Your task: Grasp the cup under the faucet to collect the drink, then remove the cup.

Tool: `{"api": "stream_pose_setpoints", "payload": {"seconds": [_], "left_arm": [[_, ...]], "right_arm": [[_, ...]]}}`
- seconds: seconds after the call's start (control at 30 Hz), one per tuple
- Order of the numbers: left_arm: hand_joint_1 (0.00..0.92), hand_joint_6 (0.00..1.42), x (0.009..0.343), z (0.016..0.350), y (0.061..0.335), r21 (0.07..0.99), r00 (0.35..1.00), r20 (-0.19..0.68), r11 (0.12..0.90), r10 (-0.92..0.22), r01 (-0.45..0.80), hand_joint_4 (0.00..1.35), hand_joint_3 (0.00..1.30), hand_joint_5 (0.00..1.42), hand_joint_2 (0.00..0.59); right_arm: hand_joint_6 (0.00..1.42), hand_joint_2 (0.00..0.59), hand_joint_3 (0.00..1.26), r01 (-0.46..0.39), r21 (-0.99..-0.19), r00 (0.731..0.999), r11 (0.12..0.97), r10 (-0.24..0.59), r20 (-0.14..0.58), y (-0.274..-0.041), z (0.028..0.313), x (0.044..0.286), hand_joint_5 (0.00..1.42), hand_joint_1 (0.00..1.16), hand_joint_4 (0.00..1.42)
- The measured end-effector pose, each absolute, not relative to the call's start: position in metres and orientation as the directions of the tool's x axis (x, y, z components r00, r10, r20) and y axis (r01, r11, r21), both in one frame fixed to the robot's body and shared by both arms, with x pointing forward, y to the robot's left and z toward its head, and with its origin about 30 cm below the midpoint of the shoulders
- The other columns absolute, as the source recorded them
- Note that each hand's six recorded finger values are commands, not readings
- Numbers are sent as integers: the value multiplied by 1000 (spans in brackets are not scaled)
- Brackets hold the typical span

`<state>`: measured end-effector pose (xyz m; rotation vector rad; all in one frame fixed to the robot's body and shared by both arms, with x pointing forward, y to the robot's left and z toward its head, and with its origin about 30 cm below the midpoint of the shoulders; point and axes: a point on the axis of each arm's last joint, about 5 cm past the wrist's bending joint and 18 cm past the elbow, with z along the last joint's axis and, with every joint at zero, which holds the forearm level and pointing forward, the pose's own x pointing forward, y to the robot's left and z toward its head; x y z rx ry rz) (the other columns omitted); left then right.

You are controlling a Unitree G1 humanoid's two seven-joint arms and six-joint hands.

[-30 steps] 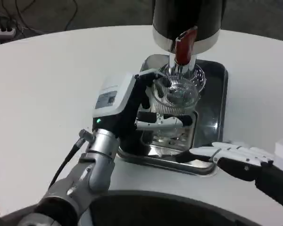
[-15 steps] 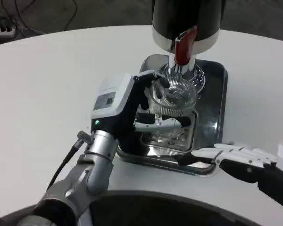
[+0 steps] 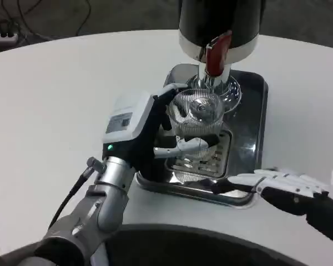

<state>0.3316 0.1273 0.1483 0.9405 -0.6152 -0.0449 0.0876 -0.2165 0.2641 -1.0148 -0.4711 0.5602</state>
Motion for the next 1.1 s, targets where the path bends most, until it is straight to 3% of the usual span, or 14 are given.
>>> {"api": "stream_pose_setpoints", "payload": {"seconds": [0.13,0.4,0.67,0.83,1.1], "left_arm": [[301,576,332,148,127,767,829,474,601,-296,-224,534,345,728,127],[270,463,332,148,127,772,833,461,601,-307,-206,357,184,540,114],[165,424,329,145,129,783,845,424,600,-324,-163,192,46,480,60],[93,310,328,143,131,779,853,405,613,-328,-134,9,0,308,43],[12,86,326,142,135,739,860,407,664,-308,-112,0,0,61,1]], "right_arm": [[80,453,215,-214,-885,766,414,633,111,-217,264,87,133,573,171],[80,453,221,-215,-884,767,416,632,111,-217,264,87,133,575,179],[80,453,223,-214,-882,767,419,632,114,-216,263,87,133,576,182],[80,453,224,-216,-881,765,420,634,115,-216,263,88,133,576,183],[80,458,224,-222,-878,762,425,637,115,-215,262,88,133,580,184]]}}
